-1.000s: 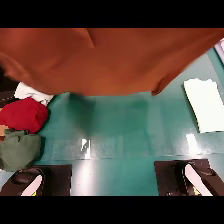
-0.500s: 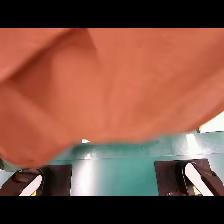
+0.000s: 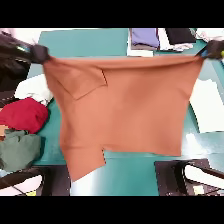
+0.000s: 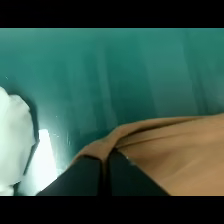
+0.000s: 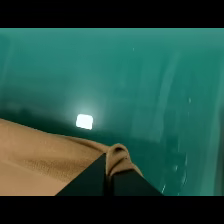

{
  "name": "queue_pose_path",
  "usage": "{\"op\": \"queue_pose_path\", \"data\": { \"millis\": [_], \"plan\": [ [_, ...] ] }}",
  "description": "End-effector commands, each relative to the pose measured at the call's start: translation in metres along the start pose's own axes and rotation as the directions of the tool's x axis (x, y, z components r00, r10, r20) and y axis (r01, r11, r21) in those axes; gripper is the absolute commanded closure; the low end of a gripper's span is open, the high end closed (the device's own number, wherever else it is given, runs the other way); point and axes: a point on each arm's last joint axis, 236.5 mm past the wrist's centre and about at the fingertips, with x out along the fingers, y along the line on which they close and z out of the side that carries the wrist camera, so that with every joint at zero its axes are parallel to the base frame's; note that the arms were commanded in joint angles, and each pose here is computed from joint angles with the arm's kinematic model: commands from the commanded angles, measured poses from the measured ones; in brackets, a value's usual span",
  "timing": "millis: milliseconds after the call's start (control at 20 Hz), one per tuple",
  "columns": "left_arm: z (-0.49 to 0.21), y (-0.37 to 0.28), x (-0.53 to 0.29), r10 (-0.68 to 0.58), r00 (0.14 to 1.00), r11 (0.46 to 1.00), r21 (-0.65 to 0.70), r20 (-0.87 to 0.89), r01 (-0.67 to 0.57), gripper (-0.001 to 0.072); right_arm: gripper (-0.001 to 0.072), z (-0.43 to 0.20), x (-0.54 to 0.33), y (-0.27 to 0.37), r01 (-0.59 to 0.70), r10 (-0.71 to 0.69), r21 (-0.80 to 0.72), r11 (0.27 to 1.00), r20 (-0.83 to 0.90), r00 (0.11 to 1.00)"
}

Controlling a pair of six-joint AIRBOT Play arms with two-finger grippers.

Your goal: Fold the shirts.

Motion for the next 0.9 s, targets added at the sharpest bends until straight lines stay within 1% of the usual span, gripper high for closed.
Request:
{"op": "queue_pose_path", "data": {
  "millis": [0, 100, 250, 400, 500, 550, 650, 850],
  "plan": [
    [-0.024, 0.019, 0.1, 0.016, 0.996, 0.999, -0.026, -0.083, -0.019, 0.0679, 0.0699, -0.027, 0.099, -0.033, 0.04, -0.03, 0.075, 0.996, -0.13, 0.991],
    [-0.022, 0.023, 0.123, 0.018, 0.997, 0.999, -0.043, -0.073, -0.021, 0.0679, 0.0699, -0.015, 0.126, -0.041, 0.034, -0.023, 0.135, 0.99, -0.086, 0.996],
    [-0.026, 0.039, 0.126, 0.033, 0.996, 0.997, -0.066, -0.086, -0.039, 0.0679, 0.0699, -0.004, 0.134, -0.045, 0.031, -0.025, 0.147, 0.989, -0.04, 0.999],
    [-0.064, 0.058, 0.119, 0.033, 0.971, 0.992, -0.109, -0.236, -0.06, 0.0679, 0.0699, -0.024, 0.13, -0.044, 0.04, -0.028, 0.09, 0.995, -0.124, 0.992],
    [-0.095, 0.058, 0.121, 0.014, 0.944, 0.995, -0.093, -0.33, -0.047, 0.0679, 0.0699, -0.048, 0.132, -0.049, 0.075, -0.063, 0.049, 0.996, -0.208, 0.976],
    [-0.108, 0.053, 0.126, -0.01, 0.934, 0.995, -0.094, -0.356, -0.025, 0.0679, 0.0699, -0.059, 0.135, -0.051, 0.091, -0.08, 0.036, 0.995, -0.233, 0.969],
    [-0.126, 0.041, 0.138, -0.069, 0.926, 0.988, -0.151, -0.371, 0.013, 0.0679, 0.0699, -0.078, 0.141, -0.051, 0.102, -0.091, 0.031, 0.994, -0.253, 0.963],
    [-0.15, 0.038, 0.146, -0.089, 0.909, 0.983, -0.181, -0.408, 0.015, 0.0676, 0.0696, -0.108, 0.15, -0.052, 0.109, -0.087, 0.061, 0.992, -0.286, 0.954]
  ]
}}
